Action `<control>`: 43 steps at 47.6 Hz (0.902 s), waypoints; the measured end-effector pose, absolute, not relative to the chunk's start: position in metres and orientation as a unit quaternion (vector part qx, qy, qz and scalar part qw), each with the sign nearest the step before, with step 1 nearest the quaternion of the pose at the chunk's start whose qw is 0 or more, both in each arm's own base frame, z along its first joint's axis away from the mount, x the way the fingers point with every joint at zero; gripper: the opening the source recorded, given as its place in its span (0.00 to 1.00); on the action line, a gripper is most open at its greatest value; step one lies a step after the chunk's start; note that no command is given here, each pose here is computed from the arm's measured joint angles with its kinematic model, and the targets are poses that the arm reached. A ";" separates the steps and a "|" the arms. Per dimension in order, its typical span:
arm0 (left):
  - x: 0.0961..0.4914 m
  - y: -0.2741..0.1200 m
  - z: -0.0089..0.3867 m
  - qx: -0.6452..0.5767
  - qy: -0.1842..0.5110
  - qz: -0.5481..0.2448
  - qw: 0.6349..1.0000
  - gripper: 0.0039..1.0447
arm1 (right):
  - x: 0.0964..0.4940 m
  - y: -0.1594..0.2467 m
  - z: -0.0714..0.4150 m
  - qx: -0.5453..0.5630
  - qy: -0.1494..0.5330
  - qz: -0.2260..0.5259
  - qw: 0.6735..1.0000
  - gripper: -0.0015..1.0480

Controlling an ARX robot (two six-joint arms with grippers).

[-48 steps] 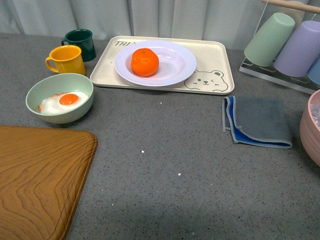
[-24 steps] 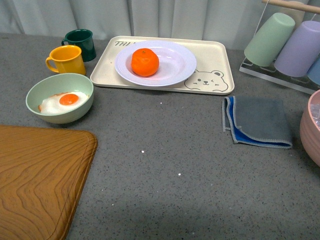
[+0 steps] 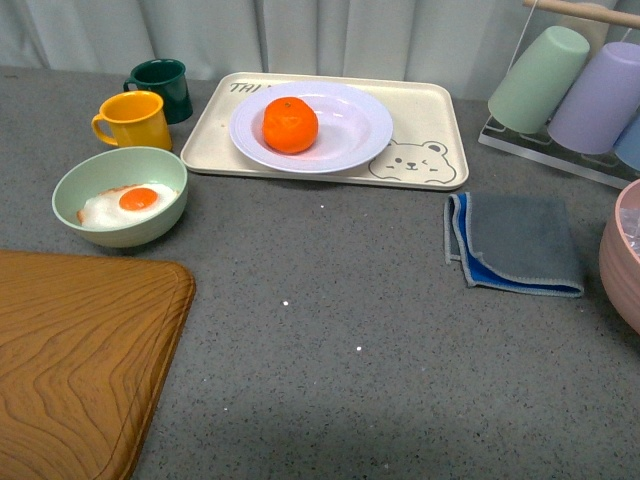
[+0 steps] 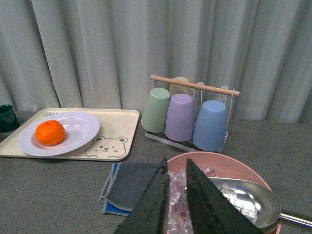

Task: Place orange and plate with both arms

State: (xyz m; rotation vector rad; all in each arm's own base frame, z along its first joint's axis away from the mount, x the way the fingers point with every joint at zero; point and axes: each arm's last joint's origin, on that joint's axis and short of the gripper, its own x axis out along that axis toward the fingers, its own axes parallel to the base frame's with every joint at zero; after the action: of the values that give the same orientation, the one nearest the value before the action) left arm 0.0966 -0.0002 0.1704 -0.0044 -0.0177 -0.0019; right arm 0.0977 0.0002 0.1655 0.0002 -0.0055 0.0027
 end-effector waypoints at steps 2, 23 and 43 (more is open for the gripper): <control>0.097 0.000 0.170 -0.002 -0.009 -0.001 1.000 0.94 | 0.098 0.000 0.165 0.000 -0.001 0.001 1.000 0.20; 0.097 0.000 0.170 -0.002 -0.009 -0.001 1.000 0.94 | 0.098 0.000 0.165 0.001 -0.001 0.001 1.000 0.93; 0.097 0.000 0.170 -0.002 -0.009 -0.001 1.000 0.94 | 0.098 0.000 0.165 0.000 -0.001 0.001 1.000 0.91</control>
State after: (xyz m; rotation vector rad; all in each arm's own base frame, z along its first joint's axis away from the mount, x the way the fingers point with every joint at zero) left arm 0.0966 -0.0002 0.1704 -0.0044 -0.0181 -0.0019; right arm 0.0976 0.0002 0.1652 0.0006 -0.0025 0.0027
